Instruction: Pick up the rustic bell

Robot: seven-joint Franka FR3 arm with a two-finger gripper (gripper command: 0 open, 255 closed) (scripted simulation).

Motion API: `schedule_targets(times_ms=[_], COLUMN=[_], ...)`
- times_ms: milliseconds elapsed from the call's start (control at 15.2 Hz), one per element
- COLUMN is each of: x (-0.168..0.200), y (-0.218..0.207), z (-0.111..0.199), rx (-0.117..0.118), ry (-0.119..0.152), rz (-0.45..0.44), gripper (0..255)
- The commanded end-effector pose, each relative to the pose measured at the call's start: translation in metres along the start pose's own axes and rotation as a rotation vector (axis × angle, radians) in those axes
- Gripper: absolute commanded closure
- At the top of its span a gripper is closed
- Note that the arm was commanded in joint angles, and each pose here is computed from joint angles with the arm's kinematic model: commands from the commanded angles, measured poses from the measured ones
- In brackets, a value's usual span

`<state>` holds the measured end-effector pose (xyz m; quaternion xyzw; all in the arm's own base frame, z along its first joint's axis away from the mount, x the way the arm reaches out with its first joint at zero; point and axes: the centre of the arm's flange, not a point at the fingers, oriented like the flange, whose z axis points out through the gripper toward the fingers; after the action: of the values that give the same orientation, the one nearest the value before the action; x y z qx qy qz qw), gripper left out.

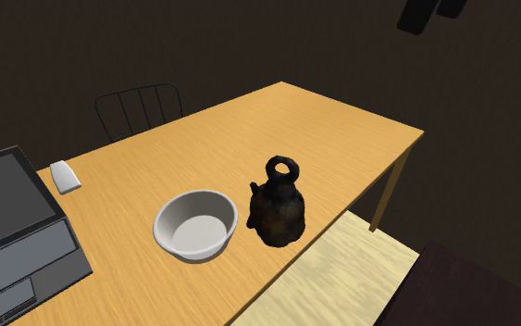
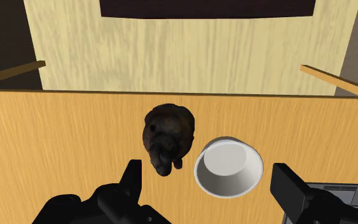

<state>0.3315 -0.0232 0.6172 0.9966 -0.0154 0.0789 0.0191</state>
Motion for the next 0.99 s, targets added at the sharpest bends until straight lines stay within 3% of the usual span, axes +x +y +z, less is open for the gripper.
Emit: schedule_targets(times_ms=[0, 924], x=[0.000, 0.118], y=[0.000, 0.035], z=[0.000, 0.153], rx=[0.000, 0.049], ry=[0.000, -0.105], rz=[0.000, -0.074], gripper=[0, 0])
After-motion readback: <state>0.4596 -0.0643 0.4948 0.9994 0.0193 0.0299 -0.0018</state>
